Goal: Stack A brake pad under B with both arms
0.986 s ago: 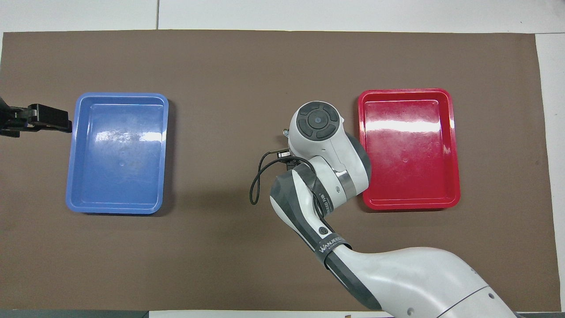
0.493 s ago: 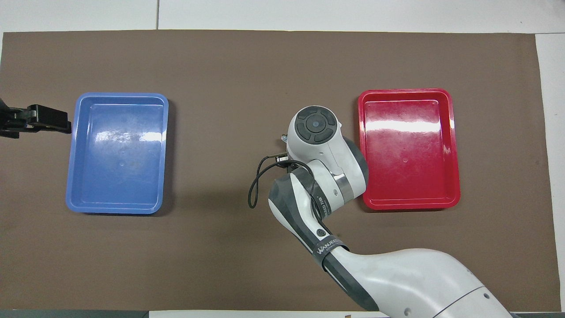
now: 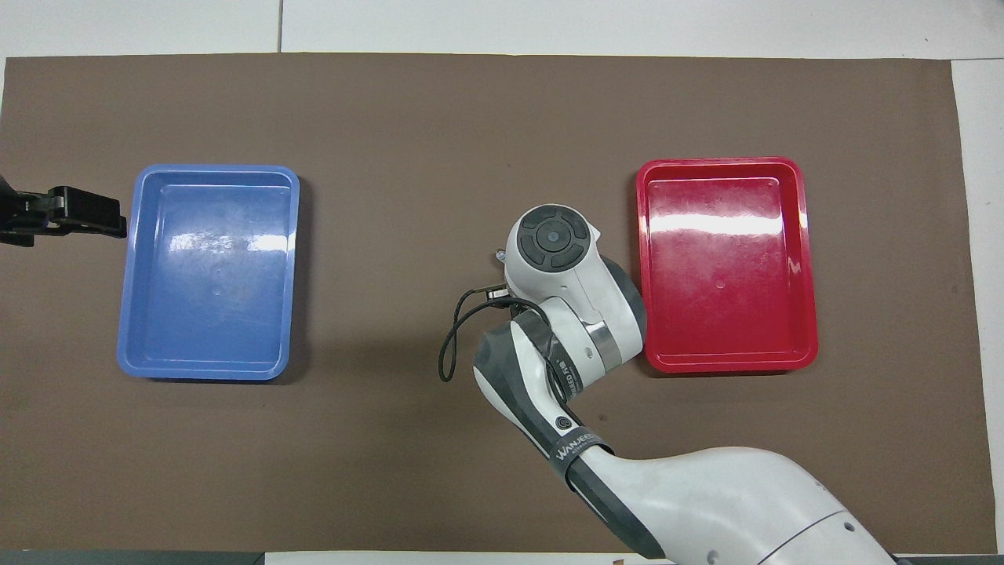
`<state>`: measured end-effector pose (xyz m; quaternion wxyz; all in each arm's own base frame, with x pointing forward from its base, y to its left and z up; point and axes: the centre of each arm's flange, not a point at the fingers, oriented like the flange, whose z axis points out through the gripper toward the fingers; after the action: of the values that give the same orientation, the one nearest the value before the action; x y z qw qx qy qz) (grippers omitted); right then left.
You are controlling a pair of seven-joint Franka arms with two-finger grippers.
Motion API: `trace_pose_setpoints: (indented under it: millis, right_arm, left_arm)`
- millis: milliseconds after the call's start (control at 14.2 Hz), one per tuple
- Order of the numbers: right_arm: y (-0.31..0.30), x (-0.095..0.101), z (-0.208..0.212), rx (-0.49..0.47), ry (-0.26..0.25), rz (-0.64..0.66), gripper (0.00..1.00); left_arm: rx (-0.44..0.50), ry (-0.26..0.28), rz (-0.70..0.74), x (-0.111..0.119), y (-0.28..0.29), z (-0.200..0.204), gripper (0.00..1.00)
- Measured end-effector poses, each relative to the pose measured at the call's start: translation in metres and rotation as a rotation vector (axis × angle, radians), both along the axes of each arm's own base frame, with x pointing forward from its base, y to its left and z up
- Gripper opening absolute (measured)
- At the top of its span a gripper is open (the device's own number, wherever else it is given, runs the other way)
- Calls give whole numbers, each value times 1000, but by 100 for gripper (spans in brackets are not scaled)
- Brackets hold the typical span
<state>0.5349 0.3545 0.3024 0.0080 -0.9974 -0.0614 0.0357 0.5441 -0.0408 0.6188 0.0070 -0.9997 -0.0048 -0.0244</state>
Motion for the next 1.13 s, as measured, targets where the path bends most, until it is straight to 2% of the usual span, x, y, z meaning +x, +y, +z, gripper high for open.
trace_pose_setpoints:
  millis: [352, 423, 493, 563, 704, 915, 986, 1127]
  right_arm:
    - [0, 0, 0, 0, 1, 0, 42]
    - [0, -1, 0, 0, 1, 0, 43]
    - [0, -1, 0, 0, 1, 0, 48]
    - [0, -1, 1, 1, 0, 0, 48]
    - [0, 0, 4, 4, -4, 0, 63]
    - [-2, 5, 17, 17, -25, -7, 95]
    - [-5, 10, 28, 27, -40, -15, 100]
    - [-25, 23, 55, 40, -62, -50, 100]
  left_arm:
    - [0, 8, 6, 0, 4, -3, 100]
    - [0, 8, 9, 0, 5, -3, 100]
    - [0, 9, 11, 0, 6, -3, 100]
    - [0, 12, 12, 0, 7, -3, 100]
    - [0, 20, 14, -1, 8, -4, 100]
    - [1, 28, 11, -2, 6, -5, 100]
    - [1, 30, 9, -2, 5, -5, 100]
    - [1, 32, 5, -2, 3, -6, 100]
